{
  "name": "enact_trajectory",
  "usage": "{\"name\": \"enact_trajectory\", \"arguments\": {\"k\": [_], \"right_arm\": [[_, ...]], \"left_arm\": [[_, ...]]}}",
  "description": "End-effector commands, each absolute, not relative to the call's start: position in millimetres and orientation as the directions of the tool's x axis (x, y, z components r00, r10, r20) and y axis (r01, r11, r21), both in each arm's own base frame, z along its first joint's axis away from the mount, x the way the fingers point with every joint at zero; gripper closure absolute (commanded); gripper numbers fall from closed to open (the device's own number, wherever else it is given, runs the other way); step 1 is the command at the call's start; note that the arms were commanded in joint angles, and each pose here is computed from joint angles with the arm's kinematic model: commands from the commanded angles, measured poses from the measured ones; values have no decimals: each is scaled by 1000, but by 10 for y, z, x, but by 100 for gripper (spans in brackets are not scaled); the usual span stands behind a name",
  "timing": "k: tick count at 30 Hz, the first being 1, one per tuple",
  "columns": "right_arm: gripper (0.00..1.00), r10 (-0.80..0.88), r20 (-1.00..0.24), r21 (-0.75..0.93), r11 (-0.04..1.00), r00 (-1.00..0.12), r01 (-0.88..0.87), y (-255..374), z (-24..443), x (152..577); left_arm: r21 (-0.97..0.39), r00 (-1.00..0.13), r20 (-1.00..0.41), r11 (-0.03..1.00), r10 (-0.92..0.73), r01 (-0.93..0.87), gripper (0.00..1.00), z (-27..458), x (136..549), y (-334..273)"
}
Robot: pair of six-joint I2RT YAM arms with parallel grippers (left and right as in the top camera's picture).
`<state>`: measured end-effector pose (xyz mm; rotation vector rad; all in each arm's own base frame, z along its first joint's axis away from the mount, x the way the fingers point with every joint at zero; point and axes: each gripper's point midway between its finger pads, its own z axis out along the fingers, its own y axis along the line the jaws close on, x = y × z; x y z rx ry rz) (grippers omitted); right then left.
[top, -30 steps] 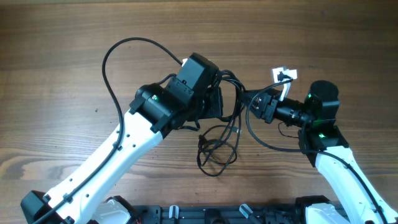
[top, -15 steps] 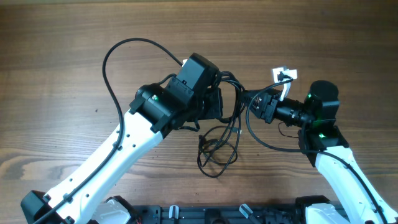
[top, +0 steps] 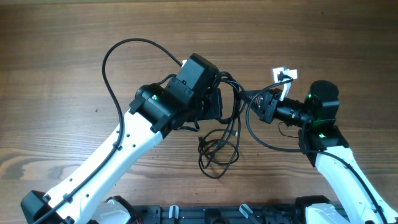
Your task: Untangle cables
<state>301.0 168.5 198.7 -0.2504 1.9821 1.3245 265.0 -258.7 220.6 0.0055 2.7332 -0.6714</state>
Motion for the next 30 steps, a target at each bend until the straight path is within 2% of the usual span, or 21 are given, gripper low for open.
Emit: {"name": "enact_trajectory", "arguments": {"k": [1, 5, 12, 15, 26, 27, 29, 30], "right_arm": [[96, 282, -613, 753, 491, -738, -438, 1617, 1928, 3102], [96, 331, -555, 776, 537, -763, -331, 1532, 1779, 3155], [96, 332, -544, 779, 540, -771, -318, 1528, 1751, 3145], [96, 331, -544, 779, 541, -771, -317, 1528, 1749, 3144], [96, 332, -542, 780, 540, -772, -315, 1528, 1748, 3144], [91, 342, -528, 790, 534, -777, -301, 1527, 1748, 3144], [72, 342, -528, 790, 535, -777, -301, 1527, 1748, 3145], [67, 342, -529, 789, 535, -777, -302, 1527, 1748, 3145]], "left_arm": [[-436, -939, -330, 898, -97, 61, 96, 2207, 2708, -2567], [-434, -912, -321, 896, -254, -96, 96, 2200, 2810, -2457], [-448, -847, -300, 849, -438, -280, 96, 2198, 2900, -2336], [-447, -772, -266, 783, -577, -432, 96, 2164, 2909, -2210], [-475, -704, -198, 695, -682, -540, 96, 2156, 2898, -2202], [-474, -705, -198, 696, -681, -540, 96, 2154, 2896, -2200], [-467, -706, -198, 699, -680, -542, 96, 2145, 2884, -2191], [-464, -709, -199, 702, -677, -540, 96, 2142, 2879, -2188]]}}
